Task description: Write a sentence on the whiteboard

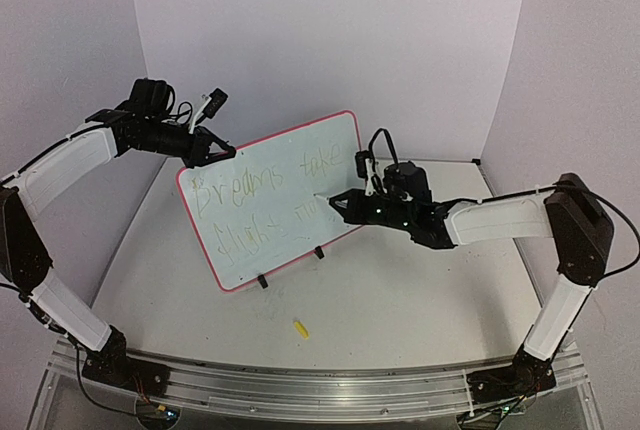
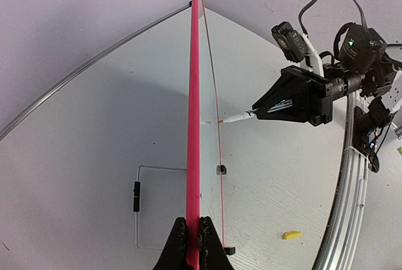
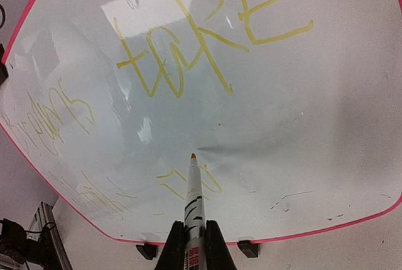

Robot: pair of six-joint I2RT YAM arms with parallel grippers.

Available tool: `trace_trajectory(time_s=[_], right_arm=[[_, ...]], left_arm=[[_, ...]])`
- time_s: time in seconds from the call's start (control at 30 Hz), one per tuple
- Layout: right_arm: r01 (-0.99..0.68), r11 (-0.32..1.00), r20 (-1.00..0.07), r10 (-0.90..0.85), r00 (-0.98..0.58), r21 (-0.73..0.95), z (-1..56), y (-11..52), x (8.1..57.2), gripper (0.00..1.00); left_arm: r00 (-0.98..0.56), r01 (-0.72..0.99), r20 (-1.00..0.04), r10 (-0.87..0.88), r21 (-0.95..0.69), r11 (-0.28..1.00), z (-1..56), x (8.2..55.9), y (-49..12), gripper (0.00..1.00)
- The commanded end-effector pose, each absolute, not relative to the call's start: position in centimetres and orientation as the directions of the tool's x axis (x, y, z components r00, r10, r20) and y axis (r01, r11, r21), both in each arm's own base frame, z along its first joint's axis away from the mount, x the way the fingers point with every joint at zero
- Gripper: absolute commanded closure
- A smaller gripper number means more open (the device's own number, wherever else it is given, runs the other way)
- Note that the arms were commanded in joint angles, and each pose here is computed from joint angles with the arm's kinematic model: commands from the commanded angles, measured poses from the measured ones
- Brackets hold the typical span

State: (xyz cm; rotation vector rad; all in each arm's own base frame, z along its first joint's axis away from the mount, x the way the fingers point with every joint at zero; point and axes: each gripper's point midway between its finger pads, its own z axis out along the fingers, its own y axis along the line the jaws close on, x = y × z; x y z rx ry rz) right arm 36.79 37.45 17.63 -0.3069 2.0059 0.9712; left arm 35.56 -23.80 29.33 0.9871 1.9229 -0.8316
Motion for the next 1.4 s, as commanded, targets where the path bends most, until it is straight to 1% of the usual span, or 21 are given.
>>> trace_trajectory(time_s=[0.0, 0.67, 0.83, 1.37], right_arm=[[-0.512, 0.690, -0.798, 0.162, -0.580, 0.512, 17.9, 37.4, 37.9, 1.00], [-0.422, 0.757, -0.753, 0.139, -0.643, 0.499, 13.5, 35.3, 37.1, 1.00], [-0.421, 0.760, -0.757, 0.139, -0.638, 0.495, 13.9, 35.3, 37.2, 1.00], [-0.457, 0.762, -0.808, 0.144, -0.571, 0.459, 17.7, 35.9, 38.6, 1.00]], left_arm=[[-0.516, 0.842, -0.726, 0.454, -0.334, 0.423, 22.0, 32.3, -25.3, 1.00], [-0.511, 0.845, -0.730, 0.454, -0.330, 0.421, 22.2, 32.2, -25.3, 1.00], [-0.509, 0.846, -0.731, 0.454, -0.328, 0.420, 22.3, 32.2, -25.3, 1.00], [-0.507, 0.847, -0.732, 0.455, -0.324, 0.421, 22.3, 32.1, -25.3, 1.00]])
